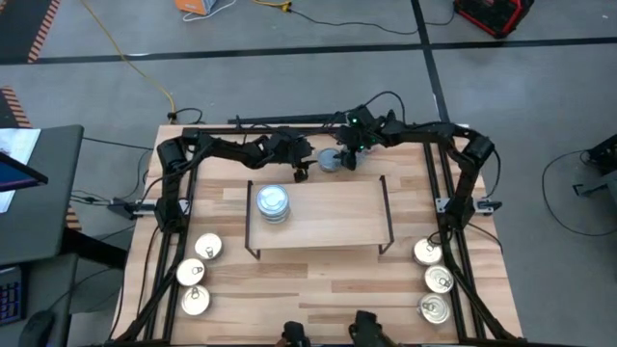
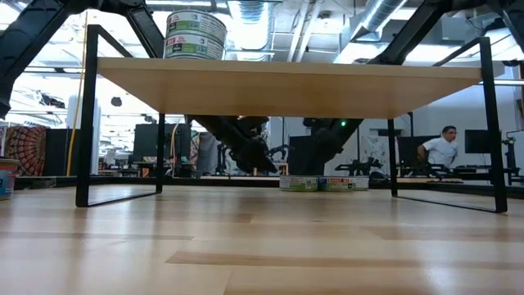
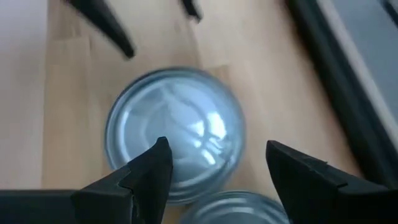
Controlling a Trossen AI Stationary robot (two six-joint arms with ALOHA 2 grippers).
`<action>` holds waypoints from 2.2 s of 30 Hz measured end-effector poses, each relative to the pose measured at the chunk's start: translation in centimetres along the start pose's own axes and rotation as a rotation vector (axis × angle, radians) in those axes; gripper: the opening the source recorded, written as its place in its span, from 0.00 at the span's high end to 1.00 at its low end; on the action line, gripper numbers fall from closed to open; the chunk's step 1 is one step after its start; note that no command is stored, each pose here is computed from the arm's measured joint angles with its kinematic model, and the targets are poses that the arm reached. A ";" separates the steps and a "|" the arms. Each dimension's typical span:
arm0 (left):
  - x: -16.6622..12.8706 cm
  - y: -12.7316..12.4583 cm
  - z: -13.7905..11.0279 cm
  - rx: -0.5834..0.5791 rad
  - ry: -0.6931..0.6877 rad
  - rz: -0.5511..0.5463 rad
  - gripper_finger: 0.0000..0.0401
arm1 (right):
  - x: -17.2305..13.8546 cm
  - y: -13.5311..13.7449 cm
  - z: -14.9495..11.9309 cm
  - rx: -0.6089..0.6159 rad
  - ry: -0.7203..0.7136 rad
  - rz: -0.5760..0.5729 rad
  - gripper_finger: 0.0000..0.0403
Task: Stack canned seafood by type on shelf
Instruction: Stack the green tuna can on top of the green tuna can on the shelf
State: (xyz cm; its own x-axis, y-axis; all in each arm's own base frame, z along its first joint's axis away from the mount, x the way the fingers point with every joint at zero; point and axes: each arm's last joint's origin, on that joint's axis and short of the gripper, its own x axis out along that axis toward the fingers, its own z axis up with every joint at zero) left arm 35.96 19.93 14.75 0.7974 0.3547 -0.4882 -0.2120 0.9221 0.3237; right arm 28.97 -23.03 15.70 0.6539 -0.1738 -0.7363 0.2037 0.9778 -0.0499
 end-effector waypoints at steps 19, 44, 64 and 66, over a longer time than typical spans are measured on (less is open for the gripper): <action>-8.0 1.3 2.9 -0.034 0.228 -0.087 0.51 | 3.4 4.0 6.3 -0.132 -0.143 0.146 0.30; -8.7 -0.7 -1.5 -0.070 0.505 -0.168 0.51 | 5.4 4.5 5.9 -0.160 -0.155 0.175 0.30; -8.0 0.7 -0.3 -0.098 0.396 0.045 0.51 | -5.9 2.2 7.3 0.044 -0.057 0.127 0.30; -7.9 0.8 -0.1 -0.103 0.362 0.041 0.51 | -6.4 2.2 7.3 0.046 -0.060 0.124 0.30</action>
State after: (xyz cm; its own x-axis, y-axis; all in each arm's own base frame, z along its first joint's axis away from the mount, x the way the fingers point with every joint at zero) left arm 29.45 17.85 18.80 0.5394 0.4067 -0.7374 -0.3105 0.9100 0.2748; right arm 30.55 -20.65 25.25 0.7185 -0.0602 -0.6929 0.1510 0.9860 0.0709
